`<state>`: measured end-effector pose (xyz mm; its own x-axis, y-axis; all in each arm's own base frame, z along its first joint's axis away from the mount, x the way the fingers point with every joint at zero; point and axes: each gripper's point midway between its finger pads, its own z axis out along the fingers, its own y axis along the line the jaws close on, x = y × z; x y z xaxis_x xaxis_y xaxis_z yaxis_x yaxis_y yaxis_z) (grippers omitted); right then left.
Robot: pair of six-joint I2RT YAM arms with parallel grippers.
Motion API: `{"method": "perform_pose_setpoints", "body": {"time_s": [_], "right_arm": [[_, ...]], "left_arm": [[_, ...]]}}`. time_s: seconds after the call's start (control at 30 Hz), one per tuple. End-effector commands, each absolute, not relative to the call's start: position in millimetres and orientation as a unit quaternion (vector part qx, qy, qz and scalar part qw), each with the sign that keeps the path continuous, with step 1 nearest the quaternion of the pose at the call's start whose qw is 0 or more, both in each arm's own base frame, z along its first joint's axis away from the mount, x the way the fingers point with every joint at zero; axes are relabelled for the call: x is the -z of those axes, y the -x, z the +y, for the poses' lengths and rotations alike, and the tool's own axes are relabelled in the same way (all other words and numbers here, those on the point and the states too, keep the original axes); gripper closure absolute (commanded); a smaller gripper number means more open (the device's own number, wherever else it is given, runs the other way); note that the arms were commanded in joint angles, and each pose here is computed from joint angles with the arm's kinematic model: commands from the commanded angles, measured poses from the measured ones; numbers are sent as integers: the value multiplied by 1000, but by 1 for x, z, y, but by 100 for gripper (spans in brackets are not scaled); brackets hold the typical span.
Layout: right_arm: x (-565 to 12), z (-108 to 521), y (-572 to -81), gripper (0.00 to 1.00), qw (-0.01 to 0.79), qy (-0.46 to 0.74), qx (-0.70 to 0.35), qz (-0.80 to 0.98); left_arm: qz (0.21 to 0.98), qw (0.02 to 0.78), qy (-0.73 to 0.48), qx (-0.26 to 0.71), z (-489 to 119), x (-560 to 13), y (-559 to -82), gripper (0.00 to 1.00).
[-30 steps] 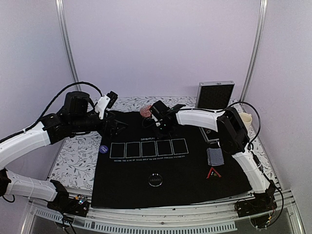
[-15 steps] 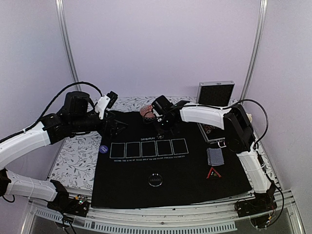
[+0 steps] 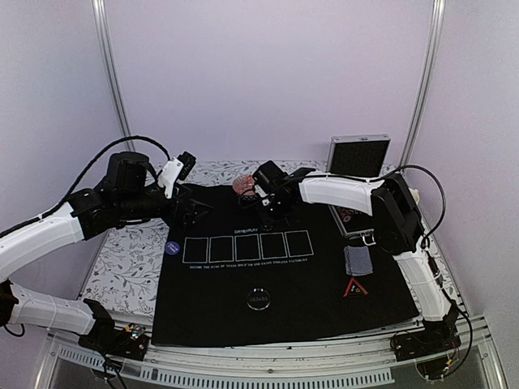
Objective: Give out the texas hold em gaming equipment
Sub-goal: Adjust the poker chip in the big blind area.
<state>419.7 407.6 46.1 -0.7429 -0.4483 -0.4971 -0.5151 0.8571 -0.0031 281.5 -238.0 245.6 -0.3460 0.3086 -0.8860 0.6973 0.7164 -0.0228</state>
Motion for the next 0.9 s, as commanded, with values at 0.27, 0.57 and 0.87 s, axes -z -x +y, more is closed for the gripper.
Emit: {"method": "perform_pose_setpoints", "body": {"time_s": [0.27,0.57,0.87], "right_arm": [[0,385,-424,54,204,244,-38,947],[-9,367,-449,60,228,210,-30,950],[-79,379,-448,50,268,259,-82,924]], "left_arm": [[793,483,-314,198,-233,-245,-285,9],[793,482,-314,199,-233,-245,-285,9],[795,480,-315,198,-234,-243,-286,8]]}}
